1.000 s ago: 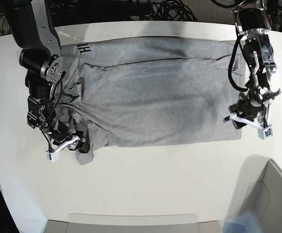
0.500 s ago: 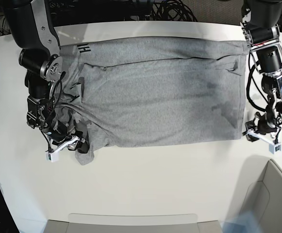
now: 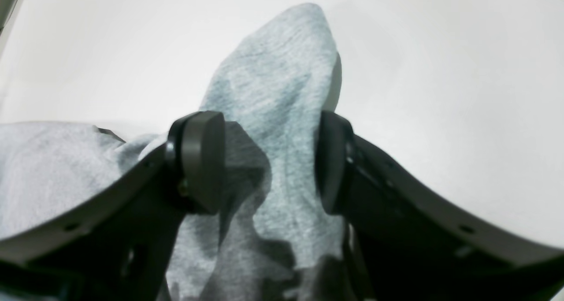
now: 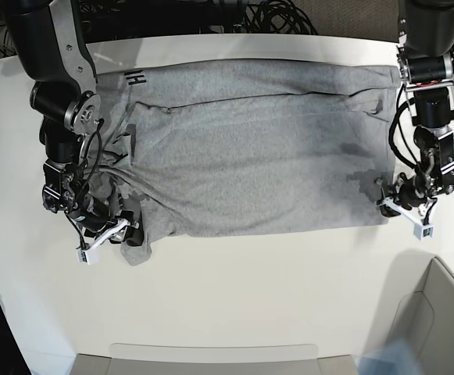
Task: Fold the T-shirt properly
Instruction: 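Pinch the hem corners with both grippers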
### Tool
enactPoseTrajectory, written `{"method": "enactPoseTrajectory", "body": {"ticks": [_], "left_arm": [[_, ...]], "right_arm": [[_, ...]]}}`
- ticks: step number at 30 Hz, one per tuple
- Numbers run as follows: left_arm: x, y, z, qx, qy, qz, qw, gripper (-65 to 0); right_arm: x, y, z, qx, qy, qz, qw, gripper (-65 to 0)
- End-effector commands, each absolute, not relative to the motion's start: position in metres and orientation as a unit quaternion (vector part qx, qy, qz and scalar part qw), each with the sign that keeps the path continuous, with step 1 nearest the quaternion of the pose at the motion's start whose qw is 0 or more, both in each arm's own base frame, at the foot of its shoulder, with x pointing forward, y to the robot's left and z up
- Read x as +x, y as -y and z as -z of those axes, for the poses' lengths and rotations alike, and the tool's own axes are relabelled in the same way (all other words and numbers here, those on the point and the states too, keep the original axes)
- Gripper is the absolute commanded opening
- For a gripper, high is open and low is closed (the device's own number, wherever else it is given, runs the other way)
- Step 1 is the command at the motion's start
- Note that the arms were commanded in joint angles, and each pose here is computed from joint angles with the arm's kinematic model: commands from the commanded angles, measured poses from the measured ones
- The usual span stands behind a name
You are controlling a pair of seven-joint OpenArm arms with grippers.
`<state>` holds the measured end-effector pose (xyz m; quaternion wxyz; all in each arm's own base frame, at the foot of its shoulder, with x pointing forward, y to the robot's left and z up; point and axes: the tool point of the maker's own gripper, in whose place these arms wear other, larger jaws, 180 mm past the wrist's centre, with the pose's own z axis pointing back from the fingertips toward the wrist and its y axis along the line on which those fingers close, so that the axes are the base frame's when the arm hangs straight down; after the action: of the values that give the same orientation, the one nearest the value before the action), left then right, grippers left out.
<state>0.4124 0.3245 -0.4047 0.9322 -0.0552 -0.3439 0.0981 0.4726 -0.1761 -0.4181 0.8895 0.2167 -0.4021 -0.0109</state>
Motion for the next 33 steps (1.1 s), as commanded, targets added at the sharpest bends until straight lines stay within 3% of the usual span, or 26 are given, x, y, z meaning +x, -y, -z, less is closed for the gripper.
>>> {"method": "enactPoseTrajectory", "body": {"ticks": [1, 17, 21, 23, 27, 33], "left_arm": [[0.43, -0.341, 0.391, -0.051, 0.373, -0.118, 0.919, -31.1], [0.425, -0.31, 0.409, -0.111, 0.365, -0.068, 0.922, -31.7], [0.422, -0.296, 0.418, -0.108, 0.348, -0.041, 0.93, -38.8], [0.422, -0.291, 0.42, -0.107, 0.343, -0.032, 0.933, -45.4], [0.422, -0.293, 0.424, -0.097, 0.34, -0.051, 0.934, -60.0], [0.423, -0.299, 0.423, -0.089, 0.341, -0.063, 0.934, -63.2]], "right_arm": [[0.471, 0.182, 0.421, 0.195, 0.379, -0.002, 0.904, -32.3], [0.473, 0.183, 0.42, 0.194, 0.381, -0.003, 0.904, -32.3], [0.479, 0.184, 0.413, 0.193, 0.388, -0.005, 0.901, -32.4], [0.483, 0.184, 0.408, 0.192, 0.393, -0.007, 0.899, -33.4], [0.492, 0.181, 0.399, 0.178, 0.396, -0.036, 0.9, -45.0], [0.504, 0.18, 0.383, 0.161, 0.406, -0.066, 0.897, -61.9]]}}
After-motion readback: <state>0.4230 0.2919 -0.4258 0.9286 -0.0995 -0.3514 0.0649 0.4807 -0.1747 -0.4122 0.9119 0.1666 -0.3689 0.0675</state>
